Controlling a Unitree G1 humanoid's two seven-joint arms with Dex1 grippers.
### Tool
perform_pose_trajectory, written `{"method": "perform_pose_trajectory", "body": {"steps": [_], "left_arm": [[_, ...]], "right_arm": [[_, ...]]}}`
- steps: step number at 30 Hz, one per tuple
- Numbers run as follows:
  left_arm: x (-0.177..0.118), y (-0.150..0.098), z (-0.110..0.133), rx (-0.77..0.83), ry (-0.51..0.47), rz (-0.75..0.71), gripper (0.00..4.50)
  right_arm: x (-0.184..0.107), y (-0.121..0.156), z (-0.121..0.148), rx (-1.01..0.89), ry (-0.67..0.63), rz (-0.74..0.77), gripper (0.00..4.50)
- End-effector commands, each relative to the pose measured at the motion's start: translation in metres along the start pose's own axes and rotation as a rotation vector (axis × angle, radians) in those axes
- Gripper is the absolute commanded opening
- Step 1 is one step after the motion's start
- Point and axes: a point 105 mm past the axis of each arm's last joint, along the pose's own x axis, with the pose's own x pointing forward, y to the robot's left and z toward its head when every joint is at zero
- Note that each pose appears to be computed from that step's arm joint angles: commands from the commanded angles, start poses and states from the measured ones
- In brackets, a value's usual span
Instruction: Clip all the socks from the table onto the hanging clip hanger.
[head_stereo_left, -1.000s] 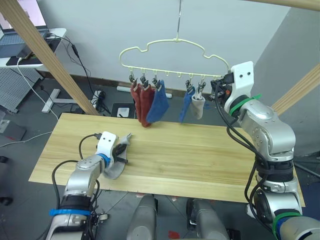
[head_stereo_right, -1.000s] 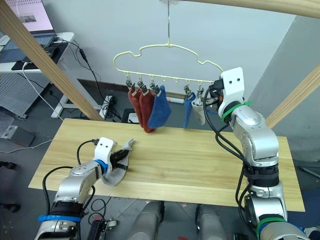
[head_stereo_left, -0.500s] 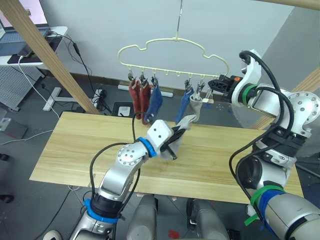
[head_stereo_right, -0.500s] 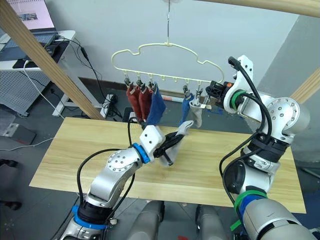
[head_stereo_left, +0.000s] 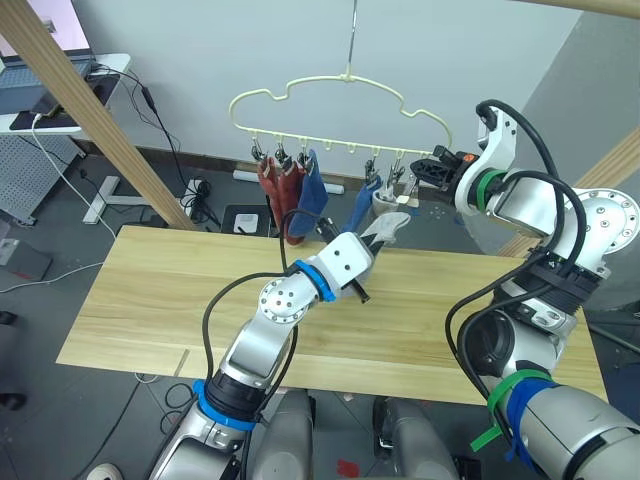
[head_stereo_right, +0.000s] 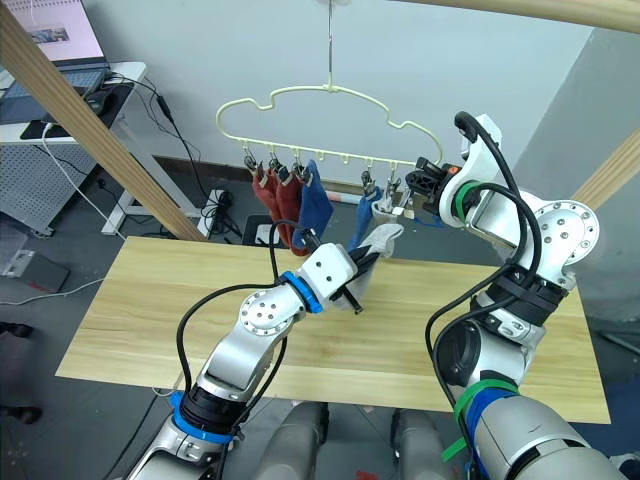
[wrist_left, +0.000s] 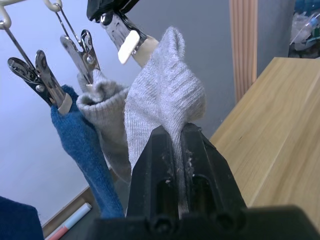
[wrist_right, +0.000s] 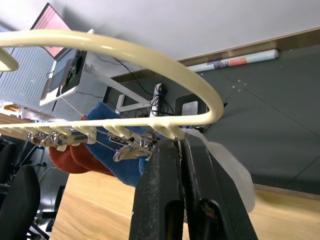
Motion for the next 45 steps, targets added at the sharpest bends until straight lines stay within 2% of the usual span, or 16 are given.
{"method": "perform_pose_trajectory", "body": {"steps": [1, 5, 14, 17, 22, 27, 29, 34, 36, 40, 44, 45], "left_arm": [[0.008, 0.001, 0.014, 0.029, -0.055, 0.010, 0.03], [0.014, 0.012, 0.019, 0.040, -0.065, 0.072, 0.03], [0.021, 0.014, 0.025, 0.029, -0.082, 0.084, 0.03], [0.022, 0.011, 0.026, 0.021, -0.086, 0.070, 0.00], [0.021, 0.005, 0.028, 0.008, -0.095, 0.041, 0.00], [0.026, 0.000, 0.030, -0.131, -0.091, 0.021, 0.00], [0.029, -0.004, 0.031, -0.184, -0.095, -0.004, 0.00], [0.033, -0.014, 0.027, -0.450, -0.087, -0.052, 1.26], [0.030, -0.022, 0.015, -0.571, -0.041, -0.083, 1.86], [0.006, -0.028, -0.032, -0.677, 0.086, -0.048, 3.10], [-0.047, -0.010, -0.094, -0.676, 0.249, 0.150, 4.33], [-0.063, 0.000, -0.106, -0.680, 0.279, 0.224, 4.47]], "right_arm": [[-0.003, -0.007, -0.002, 0.018, 0.002, -0.035, 0.00], [-0.002, -0.008, -0.004, 0.018, 0.011, -0.040, 0.00], [-0.003, -0.008, -0.009, 0.028, 0.021, -0.033, 0.00], [-0.003, -0.005, -0.010, 0.028, 0.024, -0.012, 0.70], [-0.008, -0.002, -0.006, 0.014, 0.006, 0.019, 2.56], [-0.032, -0.002, 0.013, 0.000, -0.084, 0.158, 4.36], [-0.040, -0.007, 0.016, 0.015, -0.121, 0.173, 4.46], [-0.054, -0.005, 0.006, -0.030, -0.150, 0.218, 4.50], [-0.058, -0.017, -0.009, -0.131, -0.149, 0.128, 4.50], [-0.060, -0.047, -0.051, -0.352, -0.090, -0.034, 4.50], [-0.066, -0.087, -0.097, -0.615, -0.024, -0.145, 4.50], [-0.069, -0.096, -0.104, -0.674, -0.031, -0.176, 4.50]]}}
